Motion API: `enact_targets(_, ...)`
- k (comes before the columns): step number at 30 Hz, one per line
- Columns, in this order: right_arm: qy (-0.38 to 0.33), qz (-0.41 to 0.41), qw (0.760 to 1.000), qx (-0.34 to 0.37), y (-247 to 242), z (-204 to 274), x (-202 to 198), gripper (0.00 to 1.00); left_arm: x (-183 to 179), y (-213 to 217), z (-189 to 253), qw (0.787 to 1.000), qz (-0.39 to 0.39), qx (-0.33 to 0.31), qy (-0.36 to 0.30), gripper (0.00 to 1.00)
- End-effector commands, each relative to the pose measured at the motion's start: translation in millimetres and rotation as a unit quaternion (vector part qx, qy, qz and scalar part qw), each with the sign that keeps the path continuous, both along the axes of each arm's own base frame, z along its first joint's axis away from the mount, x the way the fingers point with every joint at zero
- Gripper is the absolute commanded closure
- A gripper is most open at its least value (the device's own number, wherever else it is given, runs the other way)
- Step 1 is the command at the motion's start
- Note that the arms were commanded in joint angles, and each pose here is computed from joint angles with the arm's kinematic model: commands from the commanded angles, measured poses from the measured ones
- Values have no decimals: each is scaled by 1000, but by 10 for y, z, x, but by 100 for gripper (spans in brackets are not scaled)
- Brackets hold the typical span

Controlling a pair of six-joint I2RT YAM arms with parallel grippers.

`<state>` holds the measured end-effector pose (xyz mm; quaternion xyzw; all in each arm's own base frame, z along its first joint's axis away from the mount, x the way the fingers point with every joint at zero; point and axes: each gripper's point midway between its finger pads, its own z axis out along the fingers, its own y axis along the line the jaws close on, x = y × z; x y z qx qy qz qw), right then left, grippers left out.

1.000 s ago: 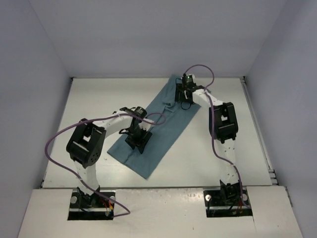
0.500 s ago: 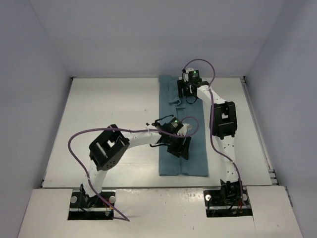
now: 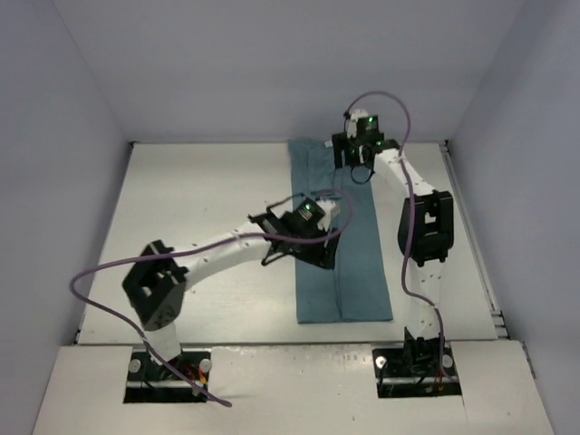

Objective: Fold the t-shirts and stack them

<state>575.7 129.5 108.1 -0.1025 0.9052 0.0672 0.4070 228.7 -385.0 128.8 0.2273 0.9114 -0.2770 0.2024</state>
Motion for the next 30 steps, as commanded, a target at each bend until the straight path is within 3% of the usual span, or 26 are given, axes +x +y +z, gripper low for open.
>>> enact_targets(1,-79,0,995,55,73,1096,-368,26,223,744,683,995,48,-6,-92,41)
enact_targets(2,-76,1,996,56,85,1084,-397,25,229,785,691,994,51,-6,-93,40)
enact_targets(6,-12,9,999,45,289,638,-992,23,307,1379,815,986,110,8,-127,18)
enact_targets(10,40,-7,999,32,347,245,-1441,22,253,1559,817,983,128,16,-127,15)
enact_targets(15,90,-43,995,1,381,-266,-1872,18,229,1768,572,984,159,21,-82,12)
enact_targets(20,101,-75,992,7,393,-545,-1947,13,199,1820,493,986,145,30,-81,12)
enact_targets(30,141,-43,989,16,797,-987,-2005,12,148,1852,402,987,138,37,-68,12)
